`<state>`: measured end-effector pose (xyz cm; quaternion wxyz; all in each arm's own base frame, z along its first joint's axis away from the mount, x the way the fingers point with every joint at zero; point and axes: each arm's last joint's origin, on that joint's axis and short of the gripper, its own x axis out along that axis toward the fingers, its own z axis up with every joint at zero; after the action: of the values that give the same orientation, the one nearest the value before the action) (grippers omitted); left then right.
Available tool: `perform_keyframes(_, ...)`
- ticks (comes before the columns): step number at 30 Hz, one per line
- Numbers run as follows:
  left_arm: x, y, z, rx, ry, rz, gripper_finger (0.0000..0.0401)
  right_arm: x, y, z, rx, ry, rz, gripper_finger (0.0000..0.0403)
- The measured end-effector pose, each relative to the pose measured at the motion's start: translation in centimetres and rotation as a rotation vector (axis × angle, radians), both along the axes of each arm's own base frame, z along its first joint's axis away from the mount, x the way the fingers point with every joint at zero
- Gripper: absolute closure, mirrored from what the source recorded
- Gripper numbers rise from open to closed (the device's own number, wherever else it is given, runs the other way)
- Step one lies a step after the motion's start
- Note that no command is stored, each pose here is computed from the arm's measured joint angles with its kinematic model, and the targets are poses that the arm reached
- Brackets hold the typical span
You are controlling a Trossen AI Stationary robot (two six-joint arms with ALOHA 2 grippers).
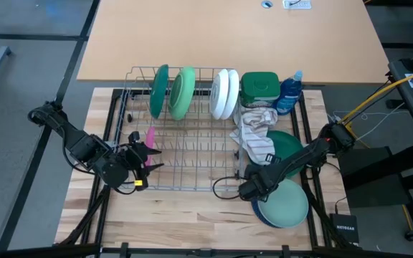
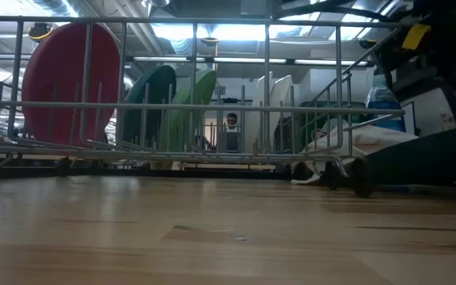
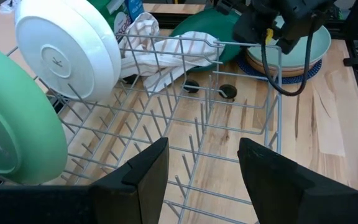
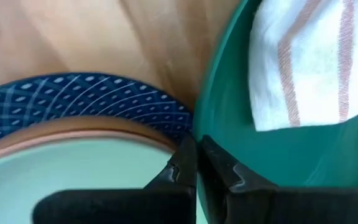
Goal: Sort dishes
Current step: Put the green plate in the dish rack
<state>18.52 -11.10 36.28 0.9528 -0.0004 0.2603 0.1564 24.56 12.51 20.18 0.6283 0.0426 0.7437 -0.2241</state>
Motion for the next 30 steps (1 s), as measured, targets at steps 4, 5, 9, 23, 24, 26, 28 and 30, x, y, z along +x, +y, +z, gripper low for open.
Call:
perform_keyframes(4, 0.0, 0.0, 0.0, -0.001, -0.001, 0.001, 0.0217, 0.2, 0.3, 0.5, 0.056, 0.013, 0.034, 0.0399)
perform_keyframes(5, 0.0, 0.0, 0.0, -0.001, 0.0, 0.001, 0.0217, 0.2, 0.3, 0.6, 0.07, 0.02, 0.036, 0.04)
perform_keyframes(9, 0.0, 0.0, 0.0, -0.002, -0.001, 0.001, 0.0217, 0.4, 0.6, 1.4, 0.112, 0.032, 0.048, 0.0399)
perform_keyframes(23, 0.0, 0.0, 0.0, 0.0, 0.0, -0.001, 0.0217, 0.4, 1.4, 1.9, 0.343, 0.104, 0.039, 0.04)
perform_keyframes(24, 0.0, 0.0, 0.0, 0.0, 0.0, -0.001, 0.0217, 0.4, 1.4, 1.9, 0.361, 0.114, 0.041, 0.04)
perform_keyframes(26, 0.0, 0.0, 0.0, 0.001, 0.0, 0.0, 0.0217, 0.3, 1.5, 1.9, 0.388, 0.129, 0.05, 0.04)
perform_keyframes(28, 0.0, 0.0, 0.0, 0.001, 0.0, 0.0, 0.0217, 0.2, 1.5, 2.1, 0.399, 0.135, 0.052, 0.04)
perform_keyframes(30, 0.0, 0.0, 0.0, 0.0, 0.0, -0.001, 0.0217, 0.1, 1.4, 2.3, 0.411, 0.142, 0.057, 0.0401)
